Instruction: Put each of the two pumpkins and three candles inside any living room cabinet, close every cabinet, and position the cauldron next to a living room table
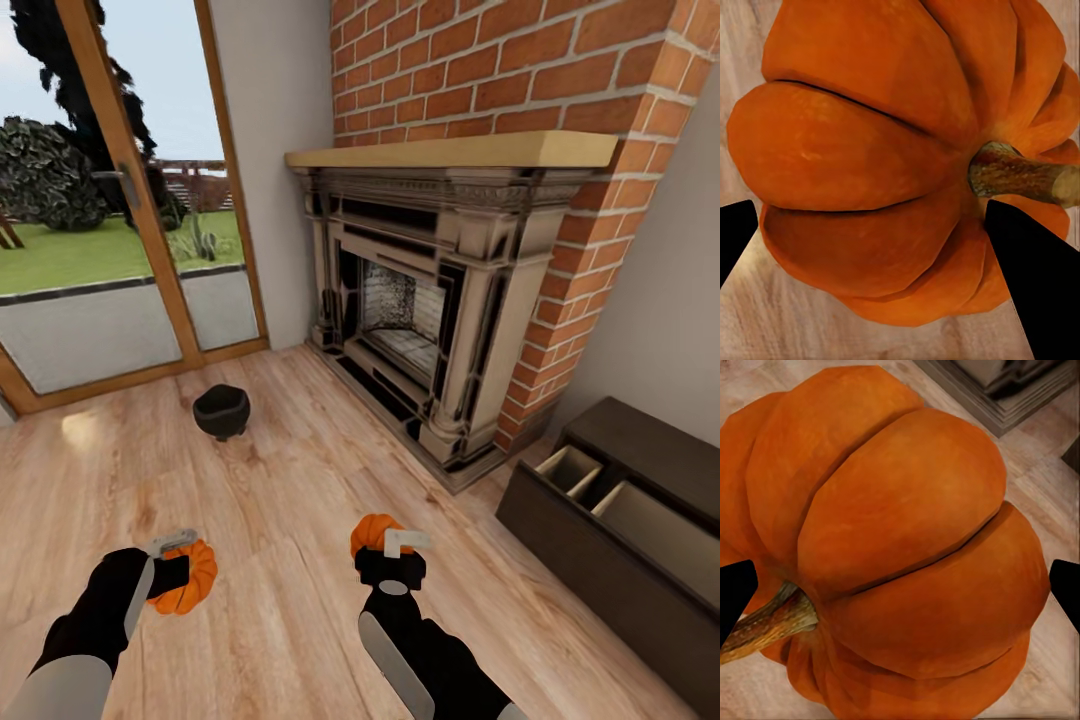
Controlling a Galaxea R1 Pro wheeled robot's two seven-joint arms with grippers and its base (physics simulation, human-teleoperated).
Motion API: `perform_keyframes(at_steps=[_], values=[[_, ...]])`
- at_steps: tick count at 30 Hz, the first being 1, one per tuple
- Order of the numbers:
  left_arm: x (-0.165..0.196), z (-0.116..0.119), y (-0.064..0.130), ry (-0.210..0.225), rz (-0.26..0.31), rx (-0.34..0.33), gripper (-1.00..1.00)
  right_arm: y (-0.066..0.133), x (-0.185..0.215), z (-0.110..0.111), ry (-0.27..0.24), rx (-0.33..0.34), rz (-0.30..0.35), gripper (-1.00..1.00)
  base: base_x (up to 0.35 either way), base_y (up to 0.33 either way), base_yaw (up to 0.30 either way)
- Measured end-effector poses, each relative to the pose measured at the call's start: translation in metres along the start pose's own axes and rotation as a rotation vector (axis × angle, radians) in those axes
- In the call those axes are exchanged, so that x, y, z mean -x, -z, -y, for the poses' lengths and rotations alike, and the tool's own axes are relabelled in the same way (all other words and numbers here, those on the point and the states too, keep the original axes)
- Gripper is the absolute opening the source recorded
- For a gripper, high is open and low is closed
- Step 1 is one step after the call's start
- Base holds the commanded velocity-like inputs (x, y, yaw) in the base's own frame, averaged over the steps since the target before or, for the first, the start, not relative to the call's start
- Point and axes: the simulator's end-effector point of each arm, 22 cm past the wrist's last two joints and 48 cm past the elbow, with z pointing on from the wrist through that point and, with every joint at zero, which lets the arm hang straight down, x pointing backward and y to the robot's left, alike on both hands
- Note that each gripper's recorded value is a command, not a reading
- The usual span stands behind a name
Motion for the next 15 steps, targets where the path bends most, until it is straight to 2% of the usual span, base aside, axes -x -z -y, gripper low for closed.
perform_keyframes(at_steps=[7, 15], values=[[0.000, 0.001, 0.000, -0.002, 0.000, -0.002, -1.00, -0.002, -0.002, 0.002, -0.004, -0.006, 0.003, -1.00, 0.000, 0.000, -0.280], [0.000, 0.001, 0.000, -0.001, 0.000, -0.001, -1.00, -0.002, 0.001, -0.011, -0.013, 0.053, 0.016, -1.00, 0.000, 0.000, -0.280]])
